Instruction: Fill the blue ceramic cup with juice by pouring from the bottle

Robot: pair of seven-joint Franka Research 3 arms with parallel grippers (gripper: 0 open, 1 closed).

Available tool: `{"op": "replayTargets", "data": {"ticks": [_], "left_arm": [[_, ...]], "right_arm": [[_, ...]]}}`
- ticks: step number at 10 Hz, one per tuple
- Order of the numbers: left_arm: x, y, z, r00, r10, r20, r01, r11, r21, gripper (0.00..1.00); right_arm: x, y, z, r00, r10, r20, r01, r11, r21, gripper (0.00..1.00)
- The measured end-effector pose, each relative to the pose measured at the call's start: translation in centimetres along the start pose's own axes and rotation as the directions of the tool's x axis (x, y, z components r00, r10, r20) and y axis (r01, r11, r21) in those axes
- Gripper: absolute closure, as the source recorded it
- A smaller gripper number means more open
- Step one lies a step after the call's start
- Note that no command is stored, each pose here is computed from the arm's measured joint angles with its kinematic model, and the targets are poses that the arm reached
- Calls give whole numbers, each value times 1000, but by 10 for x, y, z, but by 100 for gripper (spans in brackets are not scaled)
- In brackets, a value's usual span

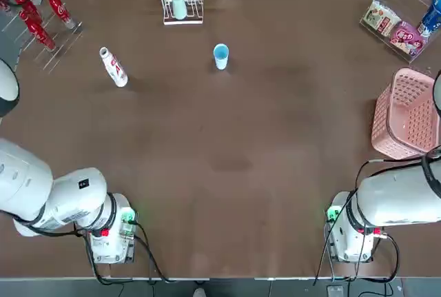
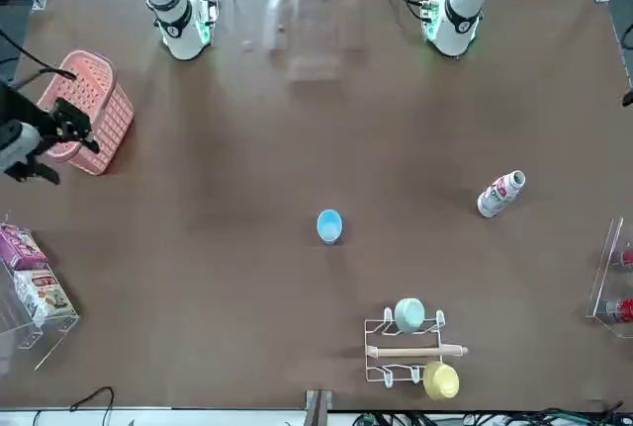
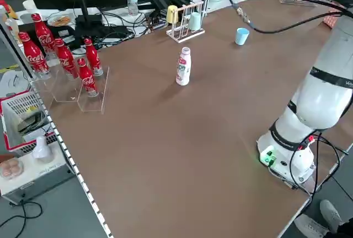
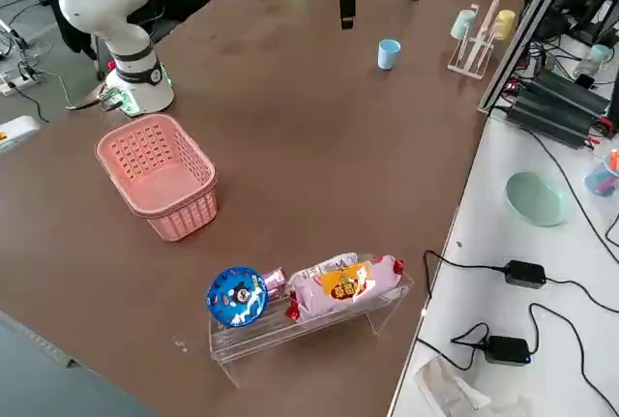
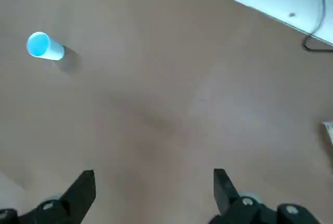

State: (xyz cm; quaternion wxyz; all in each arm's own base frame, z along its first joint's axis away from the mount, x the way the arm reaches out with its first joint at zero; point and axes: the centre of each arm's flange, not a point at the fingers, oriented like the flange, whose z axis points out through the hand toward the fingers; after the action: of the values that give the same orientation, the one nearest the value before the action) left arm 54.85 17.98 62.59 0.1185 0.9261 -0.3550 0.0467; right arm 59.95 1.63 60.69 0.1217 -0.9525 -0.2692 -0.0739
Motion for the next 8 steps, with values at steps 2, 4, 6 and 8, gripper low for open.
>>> {"op": "replayTargets", "data": {"ticks": [2,4,6,8], "left_arm": [[-22,-29,20,997,64,-42,-67,996,-61,0],[-53,-64,69,991,72,-115,-96,970,-223,0],[-91,-113,139,948,204,-245,-275,912,-305,0],[-103,-132,179,905,246,-348,-363,873,-326,0]], "right_arm": [[16,7,28,991,-114,-71,119,990,75,0],[35,26,76,960,-224,-169,242,965,99,0],[58,35,144,892,-322,-318,374,920,118,0],[82,17,199,823,-431,-369,483,873,59,0]]}}
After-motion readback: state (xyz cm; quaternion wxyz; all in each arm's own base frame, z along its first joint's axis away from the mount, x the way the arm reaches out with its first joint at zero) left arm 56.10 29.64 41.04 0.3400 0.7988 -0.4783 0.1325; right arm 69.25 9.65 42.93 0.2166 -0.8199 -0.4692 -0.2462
